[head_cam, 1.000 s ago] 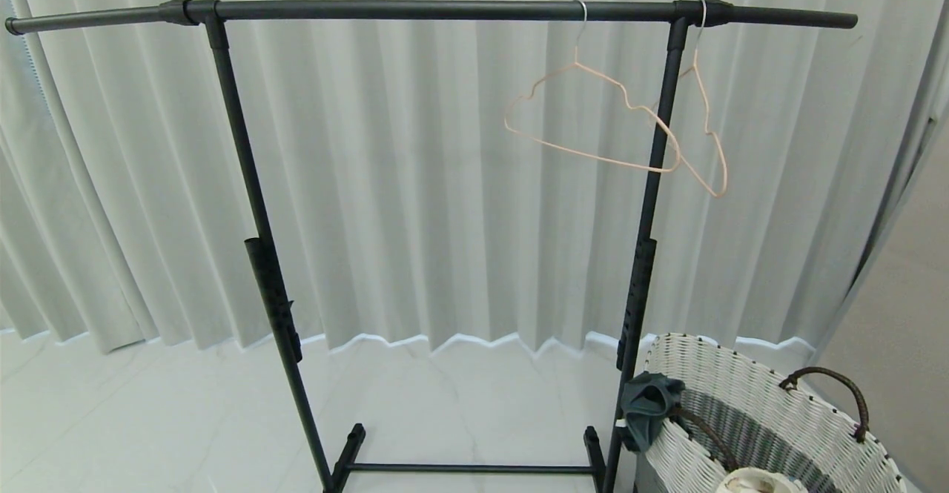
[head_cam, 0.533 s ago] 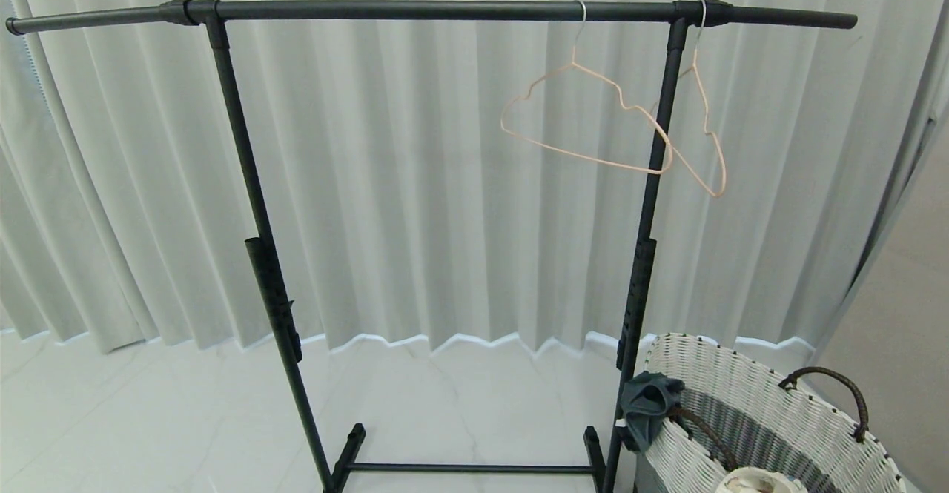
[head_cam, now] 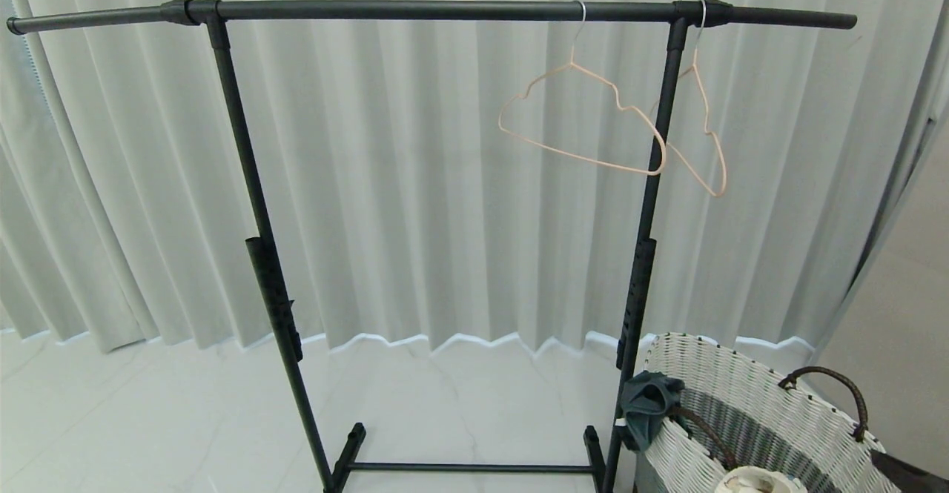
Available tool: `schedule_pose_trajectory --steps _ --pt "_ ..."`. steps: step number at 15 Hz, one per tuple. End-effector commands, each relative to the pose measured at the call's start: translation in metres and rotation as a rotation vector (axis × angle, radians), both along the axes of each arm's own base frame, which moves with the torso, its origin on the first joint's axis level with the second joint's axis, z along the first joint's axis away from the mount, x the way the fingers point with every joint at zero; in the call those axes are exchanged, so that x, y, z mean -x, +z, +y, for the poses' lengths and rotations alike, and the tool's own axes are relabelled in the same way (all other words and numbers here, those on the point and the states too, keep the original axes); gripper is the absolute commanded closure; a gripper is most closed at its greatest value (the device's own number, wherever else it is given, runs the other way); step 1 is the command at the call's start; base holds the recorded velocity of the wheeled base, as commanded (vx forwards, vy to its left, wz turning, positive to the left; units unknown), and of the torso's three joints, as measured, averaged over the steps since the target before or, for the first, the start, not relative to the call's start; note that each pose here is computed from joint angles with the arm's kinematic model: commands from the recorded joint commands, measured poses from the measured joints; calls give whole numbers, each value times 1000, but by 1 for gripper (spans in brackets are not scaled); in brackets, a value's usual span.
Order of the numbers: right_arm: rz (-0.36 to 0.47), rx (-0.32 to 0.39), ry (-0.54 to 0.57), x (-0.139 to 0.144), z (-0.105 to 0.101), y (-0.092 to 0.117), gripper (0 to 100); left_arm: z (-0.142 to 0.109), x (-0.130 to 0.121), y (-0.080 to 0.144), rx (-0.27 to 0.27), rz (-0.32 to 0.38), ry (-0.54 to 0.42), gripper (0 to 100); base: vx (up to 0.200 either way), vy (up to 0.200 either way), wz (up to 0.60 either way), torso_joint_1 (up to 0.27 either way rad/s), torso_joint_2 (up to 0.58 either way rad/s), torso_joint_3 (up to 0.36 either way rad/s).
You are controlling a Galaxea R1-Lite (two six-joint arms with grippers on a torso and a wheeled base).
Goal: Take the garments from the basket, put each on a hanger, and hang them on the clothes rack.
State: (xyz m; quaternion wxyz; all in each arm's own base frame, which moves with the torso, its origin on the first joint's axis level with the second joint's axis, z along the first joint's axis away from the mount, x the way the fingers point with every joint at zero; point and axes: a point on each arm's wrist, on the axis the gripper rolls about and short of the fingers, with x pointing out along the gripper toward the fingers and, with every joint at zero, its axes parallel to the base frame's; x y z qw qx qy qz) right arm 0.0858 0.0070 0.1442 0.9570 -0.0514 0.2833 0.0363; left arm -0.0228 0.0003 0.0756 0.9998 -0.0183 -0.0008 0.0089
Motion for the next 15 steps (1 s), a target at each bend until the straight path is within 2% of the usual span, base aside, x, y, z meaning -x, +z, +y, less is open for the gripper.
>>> schedule_pose_trajectory --steps 1,2,3,7,10,15 --pt "358 136 29 -72 7 -44 0 0 0 0 0 0 1 0 0 0 0 0 0 0" --pt "425 188 43 -91 12 -64 0 0 0 0 0 0 1 0 0 0 0 0 0 0" --pt "456 205 60 -97 16 -74 0 0 0 0 0 0 1 0 0 0 0 0 0 0" --pt "579 234 101 -109 26 -103 0 0 0 0 0 0 2 0 0 0 0 0 0 0" --pt "621 285 36 -120 23 -126 0 0 0 0 0 0 1 0 0 0 0 0 0 0" --pt "584 276 12 -136 22 -146 0 0 0 0 0 0 1 0 0 0 0 0 0 0"
